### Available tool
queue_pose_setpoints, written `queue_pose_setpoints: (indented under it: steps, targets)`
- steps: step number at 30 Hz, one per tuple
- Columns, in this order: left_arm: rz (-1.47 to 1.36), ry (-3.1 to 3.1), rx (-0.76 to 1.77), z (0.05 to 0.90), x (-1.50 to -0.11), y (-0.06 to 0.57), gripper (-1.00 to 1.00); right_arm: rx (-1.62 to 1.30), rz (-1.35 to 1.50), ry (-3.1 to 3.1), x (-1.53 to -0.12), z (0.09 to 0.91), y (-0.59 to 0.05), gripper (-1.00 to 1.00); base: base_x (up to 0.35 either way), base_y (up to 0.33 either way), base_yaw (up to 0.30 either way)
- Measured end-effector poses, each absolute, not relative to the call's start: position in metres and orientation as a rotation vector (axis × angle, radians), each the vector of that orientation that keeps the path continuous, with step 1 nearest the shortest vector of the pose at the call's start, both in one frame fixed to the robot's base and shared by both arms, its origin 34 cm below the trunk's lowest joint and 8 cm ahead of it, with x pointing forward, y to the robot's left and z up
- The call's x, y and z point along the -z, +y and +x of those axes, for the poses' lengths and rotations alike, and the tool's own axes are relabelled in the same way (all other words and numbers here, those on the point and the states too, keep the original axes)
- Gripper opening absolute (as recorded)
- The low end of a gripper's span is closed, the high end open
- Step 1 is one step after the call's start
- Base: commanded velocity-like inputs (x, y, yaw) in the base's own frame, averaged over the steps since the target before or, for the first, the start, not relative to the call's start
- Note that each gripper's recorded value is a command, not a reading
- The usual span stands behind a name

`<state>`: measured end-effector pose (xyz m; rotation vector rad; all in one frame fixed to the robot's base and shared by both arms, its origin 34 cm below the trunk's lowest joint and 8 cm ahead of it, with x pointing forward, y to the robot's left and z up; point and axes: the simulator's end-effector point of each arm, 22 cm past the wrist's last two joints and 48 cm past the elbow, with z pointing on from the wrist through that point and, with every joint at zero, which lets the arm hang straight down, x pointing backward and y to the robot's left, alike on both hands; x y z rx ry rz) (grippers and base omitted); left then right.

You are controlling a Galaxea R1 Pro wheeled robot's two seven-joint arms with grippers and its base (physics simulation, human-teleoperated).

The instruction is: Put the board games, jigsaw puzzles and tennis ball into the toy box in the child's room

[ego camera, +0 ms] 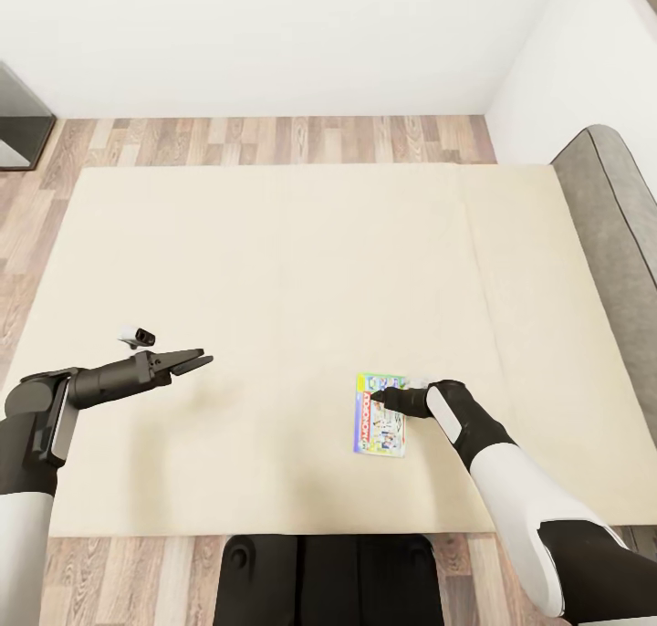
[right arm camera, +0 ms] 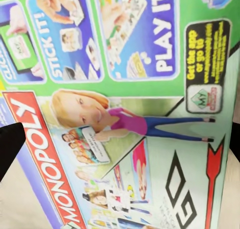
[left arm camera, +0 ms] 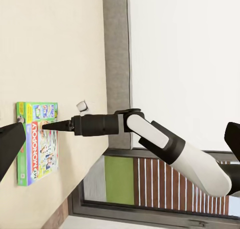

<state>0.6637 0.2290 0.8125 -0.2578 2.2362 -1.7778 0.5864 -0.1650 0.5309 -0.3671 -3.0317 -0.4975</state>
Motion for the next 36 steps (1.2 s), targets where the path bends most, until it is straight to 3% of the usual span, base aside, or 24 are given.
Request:
queue_pose_setpoints:
  steps: [26, 36]
  targets:
    - [-0.258, 2.238, 1.777, 0.6634, -0.8121, 0.2290, 1.00, 0.498, -0.366, -3.032, -0.5309, 0.5863, -0.1649, 1.00, 0.000, 0.129, 0.000]
    - [-0.258, 2.237, 1.778, 0.6633, -0.8121, 0.2288, 1.00, 0.499, -0.367, -3.032, -0.5309, 0.5864, -0.1652, 1.00, 0.000, 0.022, 0.000]
